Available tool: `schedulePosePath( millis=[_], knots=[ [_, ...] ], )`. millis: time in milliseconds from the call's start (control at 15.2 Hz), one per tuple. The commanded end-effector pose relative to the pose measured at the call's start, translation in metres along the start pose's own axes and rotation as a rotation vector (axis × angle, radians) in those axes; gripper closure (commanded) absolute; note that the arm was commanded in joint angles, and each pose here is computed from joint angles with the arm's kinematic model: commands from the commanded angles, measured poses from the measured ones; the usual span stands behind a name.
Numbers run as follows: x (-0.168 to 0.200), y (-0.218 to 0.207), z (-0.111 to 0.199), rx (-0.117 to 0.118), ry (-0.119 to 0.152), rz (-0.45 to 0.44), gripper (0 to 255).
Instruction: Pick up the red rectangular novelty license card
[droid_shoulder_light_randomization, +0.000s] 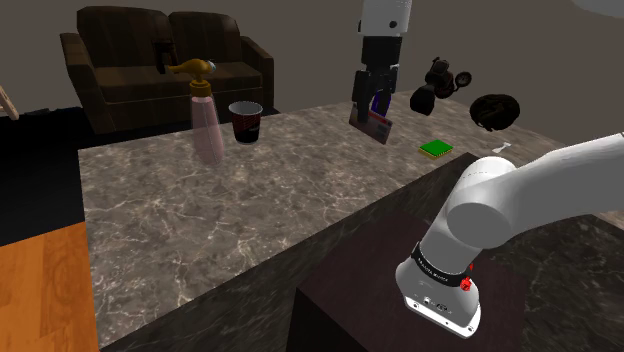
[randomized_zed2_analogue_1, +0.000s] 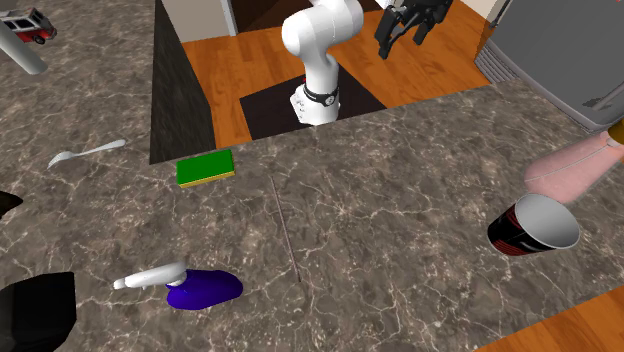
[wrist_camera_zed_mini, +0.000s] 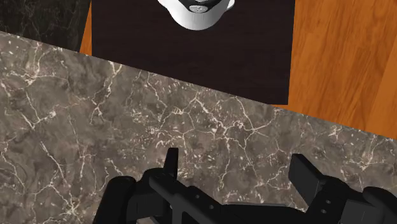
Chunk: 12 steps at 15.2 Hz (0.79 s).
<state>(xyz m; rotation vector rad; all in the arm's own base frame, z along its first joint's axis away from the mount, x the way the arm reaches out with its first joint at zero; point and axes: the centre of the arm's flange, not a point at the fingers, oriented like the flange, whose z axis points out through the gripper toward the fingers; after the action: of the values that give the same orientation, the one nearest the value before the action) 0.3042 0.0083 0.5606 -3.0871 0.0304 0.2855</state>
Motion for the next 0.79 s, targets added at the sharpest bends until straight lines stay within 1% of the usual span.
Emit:
schedulePosePath(
  millis=[0,726],
  knots=[
    [0.0,0.0,0.0,0.0,0.0,0.0,0],
    [0.056,0.128,0.024,-0.005,0.039,0.075,0]
  ],
)
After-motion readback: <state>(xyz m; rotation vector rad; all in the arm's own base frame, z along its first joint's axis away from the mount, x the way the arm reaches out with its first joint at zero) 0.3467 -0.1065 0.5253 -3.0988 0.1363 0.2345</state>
